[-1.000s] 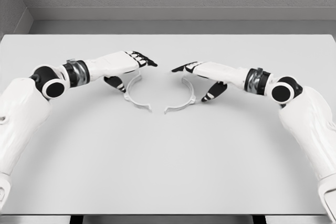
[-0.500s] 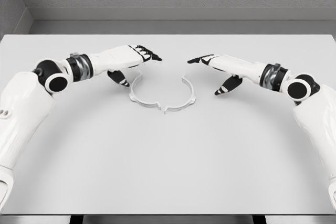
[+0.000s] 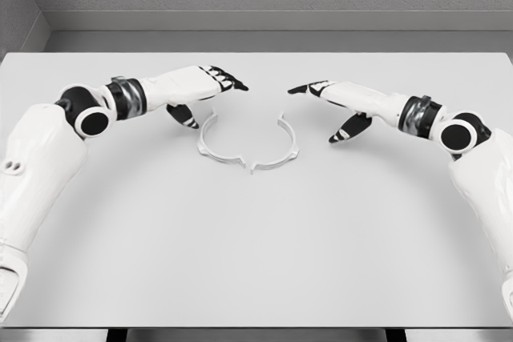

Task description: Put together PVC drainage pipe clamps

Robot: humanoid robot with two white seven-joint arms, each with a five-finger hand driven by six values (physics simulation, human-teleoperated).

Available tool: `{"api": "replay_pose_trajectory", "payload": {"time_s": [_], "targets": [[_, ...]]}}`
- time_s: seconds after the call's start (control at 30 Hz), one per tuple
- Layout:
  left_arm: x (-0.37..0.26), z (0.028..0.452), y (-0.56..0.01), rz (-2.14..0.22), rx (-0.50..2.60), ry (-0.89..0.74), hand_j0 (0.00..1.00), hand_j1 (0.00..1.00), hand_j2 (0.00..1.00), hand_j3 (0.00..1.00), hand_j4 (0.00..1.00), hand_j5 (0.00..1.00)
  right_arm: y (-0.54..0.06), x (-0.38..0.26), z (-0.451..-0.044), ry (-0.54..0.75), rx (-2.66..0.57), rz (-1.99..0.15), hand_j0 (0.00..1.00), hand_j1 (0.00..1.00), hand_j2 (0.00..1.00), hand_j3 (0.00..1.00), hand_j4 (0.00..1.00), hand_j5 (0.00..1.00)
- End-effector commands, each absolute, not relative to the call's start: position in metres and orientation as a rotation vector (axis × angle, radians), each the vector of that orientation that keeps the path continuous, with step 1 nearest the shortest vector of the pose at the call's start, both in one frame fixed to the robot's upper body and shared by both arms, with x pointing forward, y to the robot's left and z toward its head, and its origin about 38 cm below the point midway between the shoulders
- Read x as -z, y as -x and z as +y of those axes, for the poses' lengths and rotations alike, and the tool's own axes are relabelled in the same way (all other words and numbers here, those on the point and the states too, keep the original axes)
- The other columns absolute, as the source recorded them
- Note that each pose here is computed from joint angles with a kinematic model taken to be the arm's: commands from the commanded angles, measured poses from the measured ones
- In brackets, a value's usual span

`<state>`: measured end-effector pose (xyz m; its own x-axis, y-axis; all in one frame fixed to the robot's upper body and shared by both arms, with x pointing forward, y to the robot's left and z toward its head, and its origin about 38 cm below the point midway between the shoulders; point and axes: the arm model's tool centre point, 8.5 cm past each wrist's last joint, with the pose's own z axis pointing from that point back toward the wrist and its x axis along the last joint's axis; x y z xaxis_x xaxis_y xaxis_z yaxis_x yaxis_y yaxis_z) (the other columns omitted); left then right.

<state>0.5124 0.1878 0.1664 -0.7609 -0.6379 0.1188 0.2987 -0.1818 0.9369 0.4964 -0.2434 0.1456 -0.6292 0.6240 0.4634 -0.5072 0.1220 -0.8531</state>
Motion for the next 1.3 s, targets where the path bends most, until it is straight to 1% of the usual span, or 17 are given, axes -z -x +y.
{"api": "replay_pose_trajectory", "payload": {"time_s": [0.0,0.07,0.13,0.23,0.37,0.57,0.6,0.63,1.0,1.27], "targets": [[-0.166,0.184,-0.513,-1.485,1.980,-0.389,1.00,1.00,1.00,1.00,1.00,1.00,-0.497,-0.148,-0.245,0.120,-1.636,-1.546,1.00,1.00,1.00,1.00,1.00,1.00],[-0.165,0.184,-0.513,-1.482,1.977,-0.387,1.00,1.00,1.00,1.00,1.00,1.00,-0.499,-0.152,-0.251,0.133,-1.618,-1.554,1.00,1.00,1.00,1.00,1.00,1.00],[-0.163,0.178,-0.513,-1.477,1.995,-0.393,1.00,1.00,1.00,1.00,1.00,1.00,-0.501,-0.161,-0.272,0.179,-1.584,-1.557,1.00,1.00,1.00,1.00,1.00,1.00],[-0.160,0.179,-0.513,-1.463,1.997,-0.394,1.00,1.00,1.00,1.00,1.00,1.00,-0.501,-0.164,-0.277,0.188,-1.568,-1.564,1.00,1.00,1.00,1.00,1.00,1.00],[-0.161,0.178,-0.514,-1.468,1.995,-0.393,1.00,1.00,1.00,1.00,1.00,1.00,-0.501,-0.164,-0.277,0.188,-1.568,-1.564,1.00,1.00,1.00,1.00,1.00,1.00],[-0.174,0.188,-0.520,-1.463,1.997,-0.435,1.00,1.00,1.00,1.00,1.00,1.00,-0.502,-0.164,-0.277,0.189,-1.568,-1.565,1.00,1.00,1.00,1.00,1.00,1.00],[-0.177,0.200,-0.522,-1.445,1.997,-0.461,1.00,1.00,1.00,1.00,1.00,1.00,-0.502,-0.164,-0.277,0.189,-1.568,-1.565,1.00,1.00,1.00,1.00,1.00,1.00],[-0.177,0.202,-0.522,-1.441,1.997,-0.464,1.00,1.00,1.00,1.00,1.00,1.00,-0.502,-0.164,-0.277,0.189,-1.568,-1.565,1.00,1.00,1.00,1.00,1.00,1.00],[-0.166,0.202,-0.523,-1.396,2.013,-0.465,1.00,1.00,1.00,1.00,1.00,1.00,-0.501,-0.164,-0.277,0.188,-1.568,-1.564,1.00,1.00,1.00,1.00,1.00,1.00],[-0.163,0.186,-0.522,-1.413,2.023,-0.441,1.00,1.00,1.00,1.00,1.00,1.00,-0.501,-0.162,-0.277,0.187,-1.568,-1.560,1.00,1.00,1.00,1.00,1.00,1.00]]}}
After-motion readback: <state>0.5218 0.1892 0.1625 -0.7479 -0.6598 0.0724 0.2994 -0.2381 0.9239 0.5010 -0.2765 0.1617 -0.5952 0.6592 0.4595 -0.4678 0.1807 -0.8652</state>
